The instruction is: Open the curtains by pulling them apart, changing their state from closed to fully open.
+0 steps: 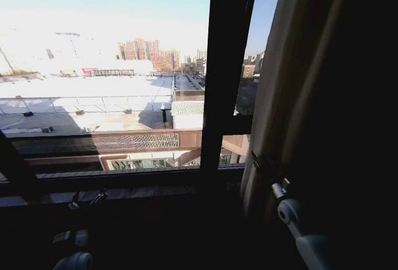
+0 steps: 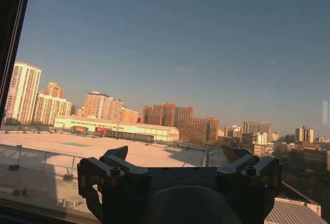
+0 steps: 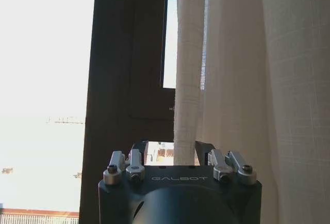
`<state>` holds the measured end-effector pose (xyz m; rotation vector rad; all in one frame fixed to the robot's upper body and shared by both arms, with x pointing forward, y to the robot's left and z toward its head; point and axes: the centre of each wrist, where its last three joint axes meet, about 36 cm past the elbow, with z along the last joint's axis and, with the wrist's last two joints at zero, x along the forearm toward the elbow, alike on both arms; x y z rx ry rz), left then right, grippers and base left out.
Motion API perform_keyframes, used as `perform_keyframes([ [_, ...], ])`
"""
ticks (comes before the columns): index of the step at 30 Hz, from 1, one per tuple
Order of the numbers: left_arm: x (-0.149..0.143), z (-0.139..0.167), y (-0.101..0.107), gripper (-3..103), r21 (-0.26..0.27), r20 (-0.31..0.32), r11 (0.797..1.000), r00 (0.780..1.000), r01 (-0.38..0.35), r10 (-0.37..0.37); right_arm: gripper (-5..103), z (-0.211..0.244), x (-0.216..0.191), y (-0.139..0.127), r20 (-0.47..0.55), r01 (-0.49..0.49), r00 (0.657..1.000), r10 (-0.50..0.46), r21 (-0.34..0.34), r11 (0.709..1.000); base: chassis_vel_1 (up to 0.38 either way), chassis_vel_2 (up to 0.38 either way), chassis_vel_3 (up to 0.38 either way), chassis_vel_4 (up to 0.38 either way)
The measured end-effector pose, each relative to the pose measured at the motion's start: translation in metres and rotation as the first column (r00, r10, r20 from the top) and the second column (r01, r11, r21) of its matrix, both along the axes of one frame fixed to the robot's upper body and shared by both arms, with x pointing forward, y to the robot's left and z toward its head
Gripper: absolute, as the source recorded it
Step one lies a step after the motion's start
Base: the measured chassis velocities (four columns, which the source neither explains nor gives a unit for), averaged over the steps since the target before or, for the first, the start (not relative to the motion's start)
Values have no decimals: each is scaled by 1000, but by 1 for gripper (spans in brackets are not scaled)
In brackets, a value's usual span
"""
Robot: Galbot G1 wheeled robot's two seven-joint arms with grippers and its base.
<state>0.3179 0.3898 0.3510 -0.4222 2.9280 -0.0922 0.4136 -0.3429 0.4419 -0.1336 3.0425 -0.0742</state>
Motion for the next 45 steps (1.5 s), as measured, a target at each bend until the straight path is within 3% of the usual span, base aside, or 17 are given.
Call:
perform_keyframes([
  [3,0,0,0,100,0,0,1000,1000,0,0,54,-3,-9,3,-6,-6,1000,6,-19,1000,0,0,0,0],
  [9,0,0,0,100,0,0,1000,1000,0,0,82,-11,-26,9,-15,-15,1000,13,-78,997,0,0,0,0],
  [11,0,0,0,100,0,0,1000,1000,0,0,82,-11,-26,9,-16,-15,1000,14,-79,997,0,0,0,0],
  [15,0,0,0,100,0,0,1000,1000,0,0,99,-18,-31,18,-21,-16,1000,14,-65,998,0,0,0,0],
  [45,0,0,0,100,0,0,1000,1000,0,0,100,-17,-32,21,-37,-10,999,8,-61,998,9,4,-9,-4],
])
